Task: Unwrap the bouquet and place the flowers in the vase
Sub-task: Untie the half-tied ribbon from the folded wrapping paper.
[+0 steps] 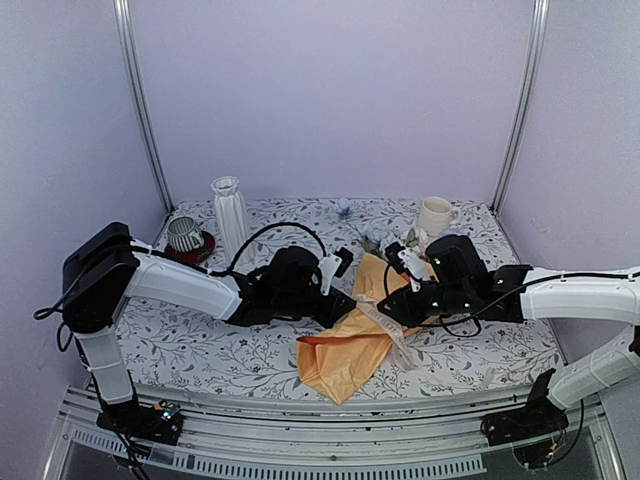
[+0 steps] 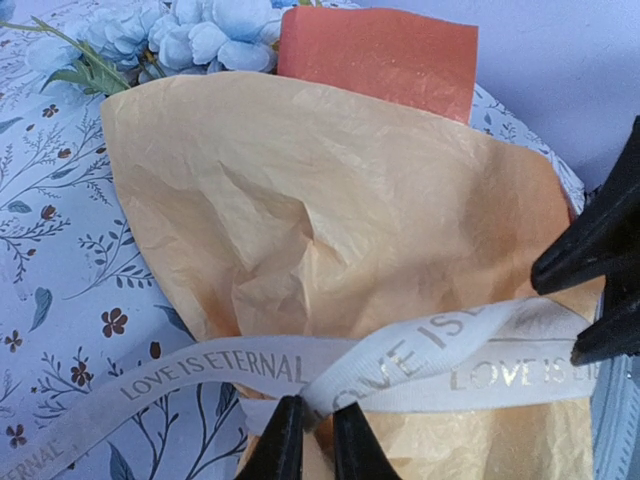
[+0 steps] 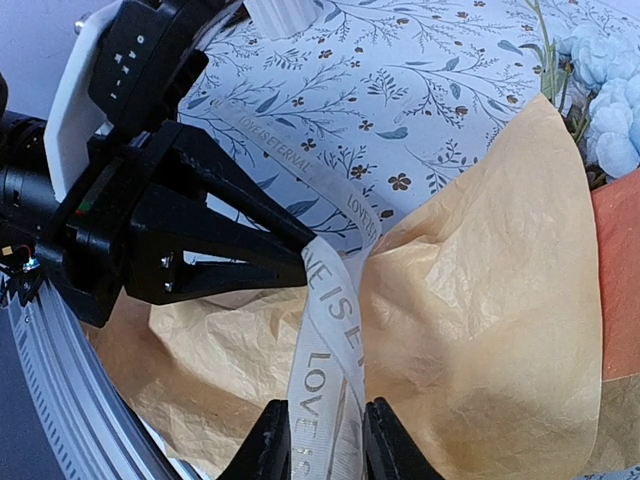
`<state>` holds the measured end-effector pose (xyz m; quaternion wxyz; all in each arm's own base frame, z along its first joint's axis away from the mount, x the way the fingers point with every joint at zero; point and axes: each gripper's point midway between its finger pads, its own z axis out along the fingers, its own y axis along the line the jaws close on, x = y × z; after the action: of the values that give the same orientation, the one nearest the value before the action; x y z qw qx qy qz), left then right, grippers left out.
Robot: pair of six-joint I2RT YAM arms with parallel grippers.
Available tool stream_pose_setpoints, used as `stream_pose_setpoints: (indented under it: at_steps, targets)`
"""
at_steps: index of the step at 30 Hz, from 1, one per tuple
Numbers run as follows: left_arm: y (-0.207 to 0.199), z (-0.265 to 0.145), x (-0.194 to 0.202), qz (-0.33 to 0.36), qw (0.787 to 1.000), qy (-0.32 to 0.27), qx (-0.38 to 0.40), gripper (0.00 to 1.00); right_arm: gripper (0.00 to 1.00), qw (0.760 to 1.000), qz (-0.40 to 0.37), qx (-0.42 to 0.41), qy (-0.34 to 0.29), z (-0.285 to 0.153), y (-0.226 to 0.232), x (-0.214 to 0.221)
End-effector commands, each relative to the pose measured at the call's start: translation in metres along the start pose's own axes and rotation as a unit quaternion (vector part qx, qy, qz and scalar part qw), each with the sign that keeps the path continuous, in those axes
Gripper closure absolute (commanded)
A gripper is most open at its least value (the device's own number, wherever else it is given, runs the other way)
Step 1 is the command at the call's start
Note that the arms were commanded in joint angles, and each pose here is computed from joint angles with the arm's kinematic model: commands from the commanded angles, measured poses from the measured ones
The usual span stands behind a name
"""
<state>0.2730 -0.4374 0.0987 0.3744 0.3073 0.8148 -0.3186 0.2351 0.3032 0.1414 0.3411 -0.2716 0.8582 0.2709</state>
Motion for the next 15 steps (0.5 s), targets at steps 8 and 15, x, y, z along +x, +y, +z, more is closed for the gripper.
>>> stream_pose_setpoints:
  at_steps: [8, 15]
  targets:
    - [0.0, -0.008, -0.012, 0.004, 1.0, -0.018, 0.004, 0.87, 0.72, 1.0, -0.008, -0.01, 0.017, 0.01, 0.006, -0.001]
    - [0.0, -0.008, -0.013, 0.004, 1.0, -0.019, 0.003, 0.87, 0.73, 0.999, -0.008, -0.007, 0.031, 0.014, 0.004, 0.005]
